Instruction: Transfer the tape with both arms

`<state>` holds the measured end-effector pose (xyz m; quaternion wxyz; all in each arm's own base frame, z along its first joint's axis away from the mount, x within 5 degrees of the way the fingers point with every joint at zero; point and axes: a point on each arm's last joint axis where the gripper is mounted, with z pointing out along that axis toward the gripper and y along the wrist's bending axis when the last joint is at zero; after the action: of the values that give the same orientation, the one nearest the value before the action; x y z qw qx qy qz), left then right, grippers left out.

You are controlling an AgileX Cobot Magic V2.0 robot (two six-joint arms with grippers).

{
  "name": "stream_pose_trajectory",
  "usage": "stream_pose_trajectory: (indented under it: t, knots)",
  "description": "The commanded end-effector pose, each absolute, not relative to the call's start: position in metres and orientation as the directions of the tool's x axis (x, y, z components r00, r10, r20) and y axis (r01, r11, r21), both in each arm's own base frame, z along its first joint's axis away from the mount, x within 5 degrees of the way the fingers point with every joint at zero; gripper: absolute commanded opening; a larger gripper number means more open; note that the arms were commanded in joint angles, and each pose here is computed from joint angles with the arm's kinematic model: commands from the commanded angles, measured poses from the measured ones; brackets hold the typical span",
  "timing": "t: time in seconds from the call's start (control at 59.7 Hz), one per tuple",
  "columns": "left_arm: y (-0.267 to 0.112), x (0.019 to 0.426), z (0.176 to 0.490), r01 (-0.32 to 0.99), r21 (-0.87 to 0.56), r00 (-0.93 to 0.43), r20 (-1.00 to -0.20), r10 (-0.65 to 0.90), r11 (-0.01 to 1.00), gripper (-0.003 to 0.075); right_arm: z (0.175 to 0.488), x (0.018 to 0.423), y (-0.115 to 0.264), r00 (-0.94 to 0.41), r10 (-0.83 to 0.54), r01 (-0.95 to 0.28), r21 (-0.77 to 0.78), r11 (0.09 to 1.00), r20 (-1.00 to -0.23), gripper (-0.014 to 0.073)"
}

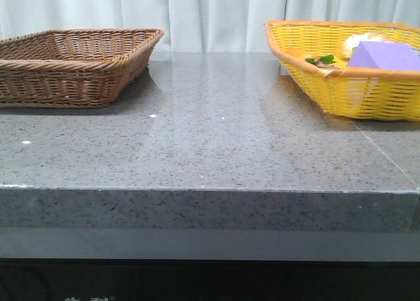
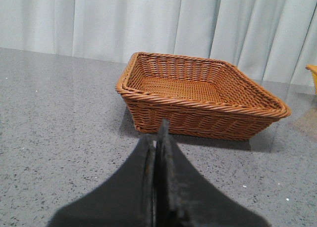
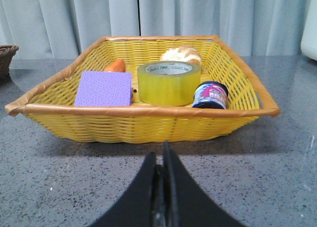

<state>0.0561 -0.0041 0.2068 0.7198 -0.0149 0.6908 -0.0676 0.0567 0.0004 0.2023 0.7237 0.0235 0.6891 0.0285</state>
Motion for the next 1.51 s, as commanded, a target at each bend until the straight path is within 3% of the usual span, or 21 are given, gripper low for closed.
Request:
stream_pose_trajectory:
  t: [0.0,0.553,0.804,1.039,1.291,1.492]
  knots:
    - [-0.004,0.056,0.202,0.081,-0.122,0.098,-0.987,-0.129,0.989,-0.002,0.221,0.052,0.0,0.187,0.064,-0.01,0.063,0.998,-0.98,-0.0069]
    - [-0.004,0.056,0.202,0.081,-0.122,0.098,-0.987,-0.129,0.989,-0.002,0.221,0.052,0.0,0.187,0.064,-0.01,0.063,0.998,-0.98,-0.0069]
    - [-0.003,0.054,0.214,0.089,-0.121,0.176,-0.975,-0.135,0.989,-0.002,0.222,0.052,0.0,0.19,0.067,-0.011,0.066,0.998,-0.98,-0.0069]
    - [-0.003,0.045,0.253,0.098,-0.119,0.23,-0.963,-0.139,0.988,-0.002,0.249,0.044,0.001,0.181,0.124,-0.035,0.12,0.992,-0.976,-0.0069]
    - [-0.002,0.021,0.318,0.104,-0.116,0.202,-0.97,-0.136,0.988,-0.002,0.309,0.024,0.003,0.206,0.12,-0.061,0.11,0.992,-0.971,-0.0069]
    - [-0.002,0.017,0.368,0.101,-0.116,0.135,-0.982,-0.129,0.988,-0.002,0.352,0.025,0.005,0.149,0.115,-0.07,0.106,0.992,-0.982,-0.0069]
